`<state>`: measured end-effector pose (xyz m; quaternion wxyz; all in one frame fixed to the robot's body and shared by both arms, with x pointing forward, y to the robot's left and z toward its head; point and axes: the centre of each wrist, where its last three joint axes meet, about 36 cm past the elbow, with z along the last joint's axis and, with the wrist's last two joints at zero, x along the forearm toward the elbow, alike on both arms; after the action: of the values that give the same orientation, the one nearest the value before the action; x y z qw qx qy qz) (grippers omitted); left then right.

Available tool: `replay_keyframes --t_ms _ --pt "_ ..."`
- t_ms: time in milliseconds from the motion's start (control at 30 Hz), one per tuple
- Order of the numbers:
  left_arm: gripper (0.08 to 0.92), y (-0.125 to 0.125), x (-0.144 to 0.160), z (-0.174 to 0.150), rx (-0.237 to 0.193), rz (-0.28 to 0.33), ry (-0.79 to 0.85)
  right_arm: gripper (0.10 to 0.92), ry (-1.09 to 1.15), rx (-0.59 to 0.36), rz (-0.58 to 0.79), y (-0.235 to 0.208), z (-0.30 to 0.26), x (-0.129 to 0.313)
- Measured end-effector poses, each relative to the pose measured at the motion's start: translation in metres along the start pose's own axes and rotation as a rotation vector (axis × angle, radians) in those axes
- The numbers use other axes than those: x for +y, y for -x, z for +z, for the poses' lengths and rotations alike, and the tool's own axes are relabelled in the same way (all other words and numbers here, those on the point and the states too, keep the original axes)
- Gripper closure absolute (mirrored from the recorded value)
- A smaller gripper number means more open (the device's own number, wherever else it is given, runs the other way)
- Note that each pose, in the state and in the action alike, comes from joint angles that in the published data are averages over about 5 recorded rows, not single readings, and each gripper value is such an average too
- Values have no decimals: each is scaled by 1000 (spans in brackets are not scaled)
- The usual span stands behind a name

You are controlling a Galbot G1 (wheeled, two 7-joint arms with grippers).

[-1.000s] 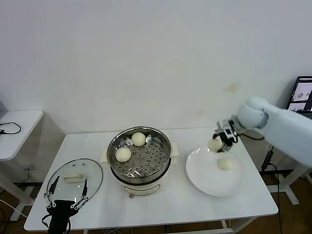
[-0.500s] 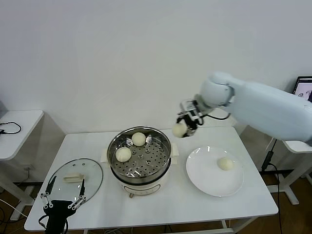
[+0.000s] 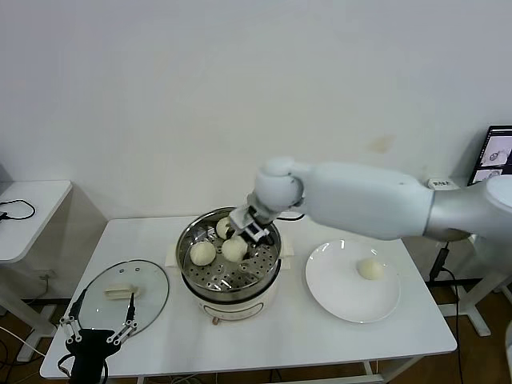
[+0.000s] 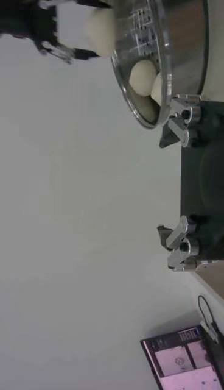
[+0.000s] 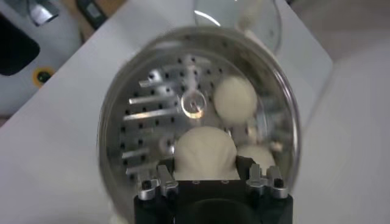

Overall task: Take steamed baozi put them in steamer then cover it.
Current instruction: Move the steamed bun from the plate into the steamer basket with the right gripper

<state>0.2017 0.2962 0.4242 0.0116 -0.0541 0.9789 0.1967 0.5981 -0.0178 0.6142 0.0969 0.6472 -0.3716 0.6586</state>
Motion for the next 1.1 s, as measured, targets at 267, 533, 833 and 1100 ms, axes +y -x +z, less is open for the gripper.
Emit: replay_keyframes --t_ms 267,533,833,1100 --pt "177 0 -1 -1 -4 -5 -4 394 -165 -2 -19 34 -21 -4" --pt "177 1 -1 0 -4 -7 -5 390 -262 -7 -36 53 -36 -9" --pt "177 0 -1 0 -5 -9 -7 382 -321 -8 -75 54 -41 -9" --pt "177 1 -1 -1 -8 -8 -9 229 -344 -6 -81 46 -40 -12"
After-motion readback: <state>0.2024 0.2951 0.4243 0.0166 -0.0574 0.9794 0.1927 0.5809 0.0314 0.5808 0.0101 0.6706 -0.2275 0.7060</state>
